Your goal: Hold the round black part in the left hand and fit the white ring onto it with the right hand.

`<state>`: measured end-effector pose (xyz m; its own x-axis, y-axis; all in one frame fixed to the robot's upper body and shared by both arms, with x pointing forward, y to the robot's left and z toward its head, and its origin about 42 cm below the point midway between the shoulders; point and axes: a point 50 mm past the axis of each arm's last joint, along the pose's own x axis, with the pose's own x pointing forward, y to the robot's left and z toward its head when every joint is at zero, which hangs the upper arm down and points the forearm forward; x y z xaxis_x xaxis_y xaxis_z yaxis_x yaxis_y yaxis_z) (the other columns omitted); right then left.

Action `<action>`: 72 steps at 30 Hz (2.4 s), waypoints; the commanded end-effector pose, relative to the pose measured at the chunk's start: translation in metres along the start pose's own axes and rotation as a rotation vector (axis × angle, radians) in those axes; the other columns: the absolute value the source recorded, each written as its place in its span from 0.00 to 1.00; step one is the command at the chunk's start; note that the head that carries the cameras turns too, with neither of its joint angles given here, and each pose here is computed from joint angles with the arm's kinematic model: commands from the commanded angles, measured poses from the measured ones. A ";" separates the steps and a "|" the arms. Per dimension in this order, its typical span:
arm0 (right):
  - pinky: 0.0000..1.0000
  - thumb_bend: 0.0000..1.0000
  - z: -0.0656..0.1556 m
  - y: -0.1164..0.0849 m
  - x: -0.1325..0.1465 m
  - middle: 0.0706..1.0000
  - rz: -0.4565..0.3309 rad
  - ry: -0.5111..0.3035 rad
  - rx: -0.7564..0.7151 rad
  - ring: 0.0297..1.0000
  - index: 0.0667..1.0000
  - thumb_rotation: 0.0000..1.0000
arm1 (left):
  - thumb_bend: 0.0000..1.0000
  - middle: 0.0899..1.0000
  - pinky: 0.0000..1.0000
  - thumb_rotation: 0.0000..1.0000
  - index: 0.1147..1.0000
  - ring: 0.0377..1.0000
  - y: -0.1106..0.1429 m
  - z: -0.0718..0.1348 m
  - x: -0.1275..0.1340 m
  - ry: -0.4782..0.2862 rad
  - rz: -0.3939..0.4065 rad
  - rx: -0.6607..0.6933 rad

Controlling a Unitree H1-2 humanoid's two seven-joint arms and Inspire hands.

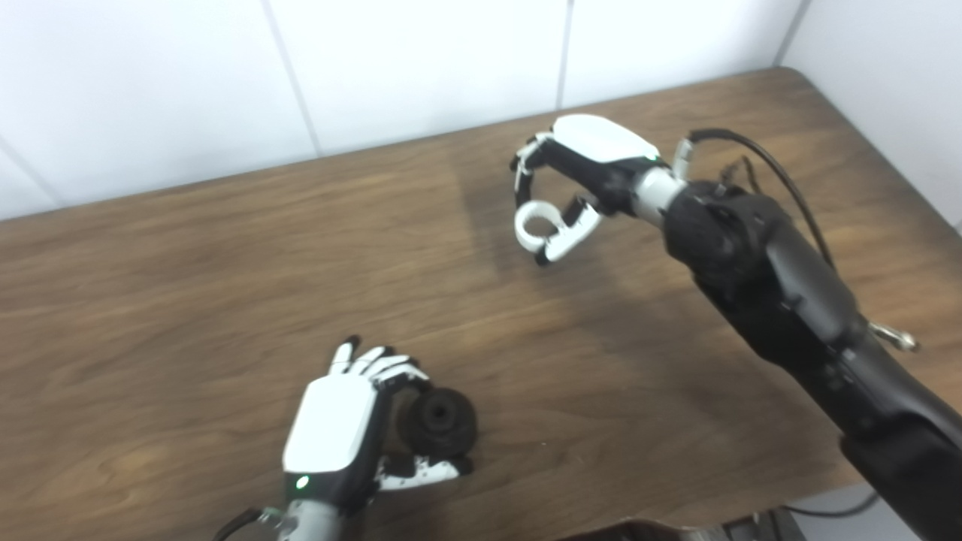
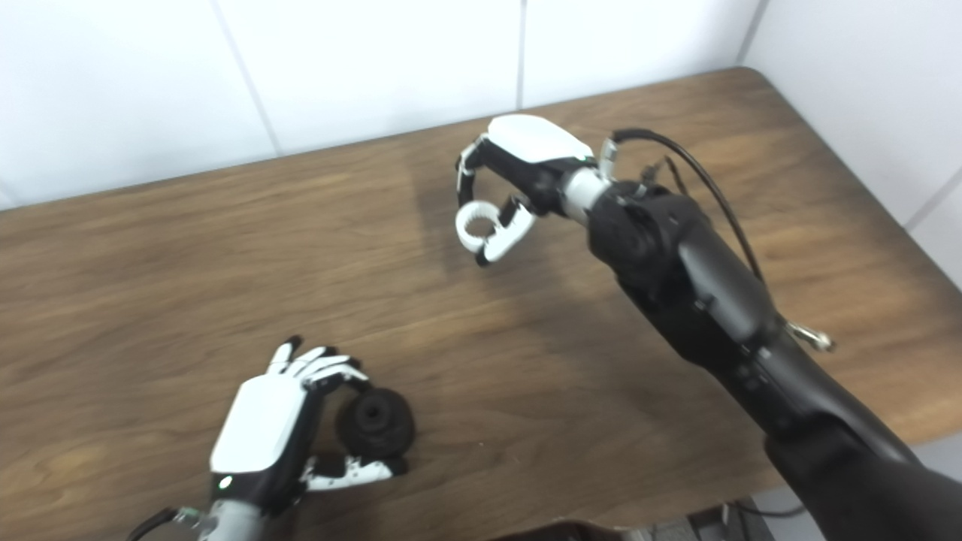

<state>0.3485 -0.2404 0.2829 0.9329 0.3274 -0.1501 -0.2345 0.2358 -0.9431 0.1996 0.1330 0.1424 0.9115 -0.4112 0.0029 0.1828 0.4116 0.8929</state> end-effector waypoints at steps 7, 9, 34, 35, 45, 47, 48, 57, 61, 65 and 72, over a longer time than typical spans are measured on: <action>1.00 0.52 0.022 -0.006 -0.019 0.82 -0.024 -0.101 -0.029 0.94 0.45 0.14 | 0.52 0.75 1.00 0.05 0.41 0.87 -0.005 0.011 0.008 -0.008 -0.008 0.008; 1.00 0.52 0.027 -0.004 -0.023 0.82 -0.015 -0.113 -0.035 0.94 0.45 0.14 | 0.52 0.75 1.00 0.05 0.41 0.87 -0.005 0.012 0.009 -0.006 -0.011 0.014; 1.00 0.52 0.077 0.024 -0.058 0.81 0.094 -0.286 -0.038 0.94 0.45 0.14 | 0.52 0.76 1.00 0.06 0.42 0.87 -0.004 0.016 0.019 0.002 -0.011 0.028; 1.00 0.52 0.079 0.024 -0.060 0.82 0.099 -0.290 -0.038 0.94 0.45 0.14 | 0.52 0.76 1.00 0.06 0.42 0.87 -0.004 0.016 0.020 0.002 -0.011 0.028; 1.00 0.52 0.090 0.026 -0.067 0.83 0.135 -0.319 -0.023 0.95 0.45 0.14 | 0.52 0.76 1.00 0.05 0.42 0.87 -0.004 0.017 0.023 0.002 -0.002 0.020; 1.00 0.52 0.090 0.027 -0.068 0.83 0.138 -0.320 -0.021 0.95 0.45 0.14 | 0.52 0.75 1.00 0.05 0.42 0.87 -0.004 0.018 0.024 0.003 0.000 0.020; 1.00 0.52 0.091 0.027 -0.068 0.83 0.140 -0.322 -0.021 0.95 0.45 0.14 | 0.52 0.75 1.00 0.05 0.42 0.87 -0.004 0.018 0.024 0.002 0.001 0.021; 1.00 0.52 0.091 0.035 -0.068 0.83 0.163 -0.332 -0.010 0.95 0.45 0.14 | 0.52 0.75 1.00 0.05 0.42 0.88 -0.002 0.020 0.027 0.002 0.002 0.027; 1.00 0.52 0.090 0.038 -0.065 0.83 0.166 -0.328 -0.015 0.95 0.45 0.14 | 0.52 0.75 1.00 0.06 0.42 0.88 -0.001 0.022 0.028 0.011 -0.006 0.029; 1.00 0.52 0.089 0.040 -0.063 0.83 0.167 -0.323 -0.020 0.95 0.45 0.14 | 0.52 0.75 1.00 0.06 0.42 0.87 0.000 0.023 0.029 0.012 -0.004 0.033; 1.00 0.52 0.087 0.043 -0.059 0.83 0.167 -0.316 -0.019 0.96 0.45 0.14 | 0.52 0.75 1.00 0.06 0.42 0.87 0.001 0.024 0.030 0.010 -0.002 0.031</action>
<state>0.2565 -0.1706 0.2678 0.7357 0.6232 -0.2652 -0.4279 0.1243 -0.8952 0.2155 0.1031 0.1486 0.9153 -0.4020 -0.0233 0.1944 0.3904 0.8999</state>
